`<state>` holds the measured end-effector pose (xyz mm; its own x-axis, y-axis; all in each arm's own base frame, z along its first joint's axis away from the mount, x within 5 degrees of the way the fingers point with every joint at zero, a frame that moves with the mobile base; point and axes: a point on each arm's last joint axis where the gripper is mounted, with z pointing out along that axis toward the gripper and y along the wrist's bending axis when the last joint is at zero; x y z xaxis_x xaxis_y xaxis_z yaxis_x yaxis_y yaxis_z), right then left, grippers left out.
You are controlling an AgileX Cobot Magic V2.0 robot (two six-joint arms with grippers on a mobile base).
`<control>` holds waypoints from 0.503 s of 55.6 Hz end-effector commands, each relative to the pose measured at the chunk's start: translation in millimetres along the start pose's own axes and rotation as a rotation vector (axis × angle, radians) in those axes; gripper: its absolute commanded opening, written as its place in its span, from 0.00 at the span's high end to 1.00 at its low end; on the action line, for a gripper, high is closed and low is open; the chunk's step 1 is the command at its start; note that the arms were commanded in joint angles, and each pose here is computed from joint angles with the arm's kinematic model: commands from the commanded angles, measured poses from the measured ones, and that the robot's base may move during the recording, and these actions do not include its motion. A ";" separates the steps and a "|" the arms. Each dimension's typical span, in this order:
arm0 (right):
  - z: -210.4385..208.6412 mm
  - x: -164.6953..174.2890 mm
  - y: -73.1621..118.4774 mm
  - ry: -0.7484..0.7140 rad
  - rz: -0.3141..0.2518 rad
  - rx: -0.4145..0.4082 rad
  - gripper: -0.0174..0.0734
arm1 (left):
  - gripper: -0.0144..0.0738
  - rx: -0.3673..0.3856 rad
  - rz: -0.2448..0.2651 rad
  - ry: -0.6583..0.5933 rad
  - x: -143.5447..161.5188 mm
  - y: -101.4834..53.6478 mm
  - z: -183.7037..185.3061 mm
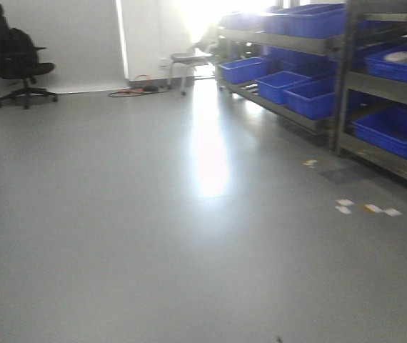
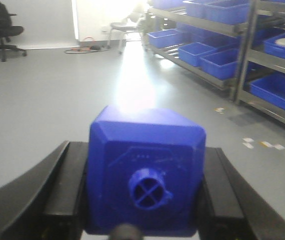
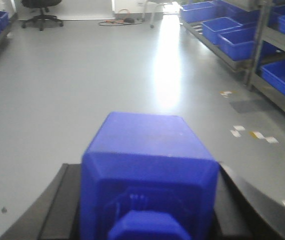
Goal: Pick and sort blue part to right shelf
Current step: 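Drive the base along the aisle toward the blue bin shelf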
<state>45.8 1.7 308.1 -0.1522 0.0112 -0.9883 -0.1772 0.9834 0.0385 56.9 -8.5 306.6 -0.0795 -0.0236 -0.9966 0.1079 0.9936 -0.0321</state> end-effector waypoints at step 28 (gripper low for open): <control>-2.3 -15.9 1.5 -0.105 -0.028 -0.011 0.63 | 0.58 -0.004 -0.009 -0.113 -17.2 0.3 -2.3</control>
<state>45.8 1.7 308.1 -0.1522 0.0112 -0.9883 -0.1772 0.9834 0.0385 56.9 -8.5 306.6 -0.0795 -0.0236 -0.9966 0.1079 0.9936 -0.0321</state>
